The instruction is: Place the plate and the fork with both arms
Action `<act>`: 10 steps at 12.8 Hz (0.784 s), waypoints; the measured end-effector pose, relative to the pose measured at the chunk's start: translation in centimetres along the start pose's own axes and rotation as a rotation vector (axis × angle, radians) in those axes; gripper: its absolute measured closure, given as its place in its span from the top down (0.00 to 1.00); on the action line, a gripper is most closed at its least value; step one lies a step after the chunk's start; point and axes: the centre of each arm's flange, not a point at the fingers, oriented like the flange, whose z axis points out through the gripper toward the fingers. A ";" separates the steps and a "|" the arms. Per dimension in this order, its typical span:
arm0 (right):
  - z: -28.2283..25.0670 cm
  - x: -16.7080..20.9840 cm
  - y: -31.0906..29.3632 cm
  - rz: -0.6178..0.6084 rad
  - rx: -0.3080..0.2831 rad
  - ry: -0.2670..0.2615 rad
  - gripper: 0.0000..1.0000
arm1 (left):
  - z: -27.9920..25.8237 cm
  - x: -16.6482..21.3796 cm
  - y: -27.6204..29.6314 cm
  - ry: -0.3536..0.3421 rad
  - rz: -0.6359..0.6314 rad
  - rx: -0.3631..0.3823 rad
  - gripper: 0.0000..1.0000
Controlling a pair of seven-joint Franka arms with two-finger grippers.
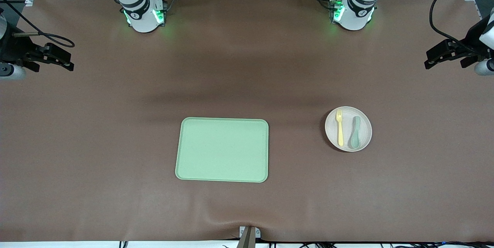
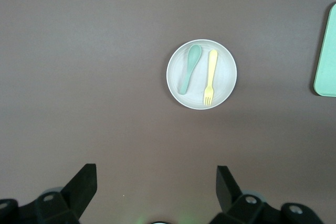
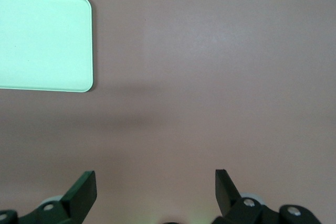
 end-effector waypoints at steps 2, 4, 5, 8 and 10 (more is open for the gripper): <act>0.0 0.0 0.0 0.000 0.000 0.000 1.00 | 0.0 0.0 0.0 0.000 0.000 0.000 1.00; 0.0 0.0 0.0 0.000 0.000 0.000 1.00 | 0.0 0.0 0.0 -0.001 0.000 0.000 1.00; 0.0 0.0 0.0 0.000 0.000 0.000 1.00 | 0.3 0.1 0.0 -0.006 0.000 0.000 1.00; 0.0 0.0 0.0 0.000 0.000 0.000 1.00 | 3.9 2.2 0.0 -0.067 0.001 0.001 1.00; 0.0 0.0 0.0 0.000 0.000 0.000 1.00 | 7.9 4.8 0.1 -0.084 0.001 -0.002 1.00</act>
